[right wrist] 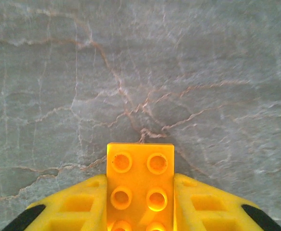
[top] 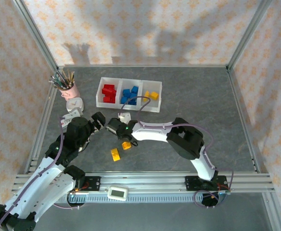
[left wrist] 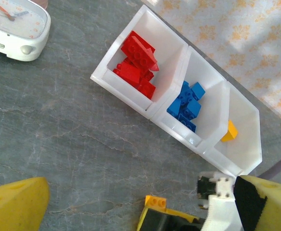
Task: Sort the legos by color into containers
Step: Pick up the lego from the center of the table, then place the lego in the container.
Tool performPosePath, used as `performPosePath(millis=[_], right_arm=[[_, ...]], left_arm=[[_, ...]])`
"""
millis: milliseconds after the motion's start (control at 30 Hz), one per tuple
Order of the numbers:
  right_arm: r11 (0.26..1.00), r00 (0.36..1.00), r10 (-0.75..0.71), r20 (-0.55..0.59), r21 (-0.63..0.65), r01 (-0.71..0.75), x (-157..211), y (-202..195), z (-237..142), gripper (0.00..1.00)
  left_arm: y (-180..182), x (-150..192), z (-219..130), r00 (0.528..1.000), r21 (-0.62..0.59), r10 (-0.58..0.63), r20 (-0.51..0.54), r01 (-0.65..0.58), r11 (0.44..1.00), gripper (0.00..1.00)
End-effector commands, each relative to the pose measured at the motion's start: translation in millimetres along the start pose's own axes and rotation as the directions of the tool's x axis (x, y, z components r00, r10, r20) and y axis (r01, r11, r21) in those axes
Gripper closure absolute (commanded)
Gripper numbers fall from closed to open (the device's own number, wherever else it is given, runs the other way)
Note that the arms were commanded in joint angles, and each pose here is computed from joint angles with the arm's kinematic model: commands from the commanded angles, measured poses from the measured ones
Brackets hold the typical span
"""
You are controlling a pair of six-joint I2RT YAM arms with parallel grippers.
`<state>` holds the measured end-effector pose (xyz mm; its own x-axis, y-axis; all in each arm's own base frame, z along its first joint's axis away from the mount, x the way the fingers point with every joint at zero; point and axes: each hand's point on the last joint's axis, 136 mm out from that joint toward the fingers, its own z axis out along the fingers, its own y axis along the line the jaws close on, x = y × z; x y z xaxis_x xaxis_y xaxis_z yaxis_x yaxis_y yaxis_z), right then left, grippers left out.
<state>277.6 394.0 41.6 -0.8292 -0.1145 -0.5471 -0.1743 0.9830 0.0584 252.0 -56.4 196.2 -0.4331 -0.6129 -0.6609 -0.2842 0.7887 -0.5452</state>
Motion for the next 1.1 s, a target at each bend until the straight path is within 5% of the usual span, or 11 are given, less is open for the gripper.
performPosePath(millis=[0, 400, 900, 1067], right_arm=[[0.998, 0.992, 0.054, 0.117, 0.002, -0.055, -43.6, -21.7, -30.5, 0.70], [0.990, 0.959, 0.118, 0.257, 0.047, -0.134, -134.6, -86.1, -47.3, 0.70], [0.957, 0.942, 0.168, 0.292, 0.180, -0.227, -217.7, -155.7, 22.2, 0.69], [0.957, 0.946, 0.166, 0.277, 0.187, -0.223, -228.8, -162.0, 34.9, 0.52]], left_arm=[[-14.1, -7.6, -2.3, 1.000, 0.042, 0.004, -0.001, -0.004, 0.999, 0.01], [-55.6, -10.3, 16.2, 0.997, 0.141, 0.055, -0.048, -0.048, 0.989, 0.01], [-68.5, -11.5, 37.7, 0.996, 0.141, 0.077, -0.050, -0.069, 0.988, 0.01], [-69.9, -11.9, 41.1, 0.995, 0.137, 0.083, -0.052, -0.075, 0.988, 0.01]])
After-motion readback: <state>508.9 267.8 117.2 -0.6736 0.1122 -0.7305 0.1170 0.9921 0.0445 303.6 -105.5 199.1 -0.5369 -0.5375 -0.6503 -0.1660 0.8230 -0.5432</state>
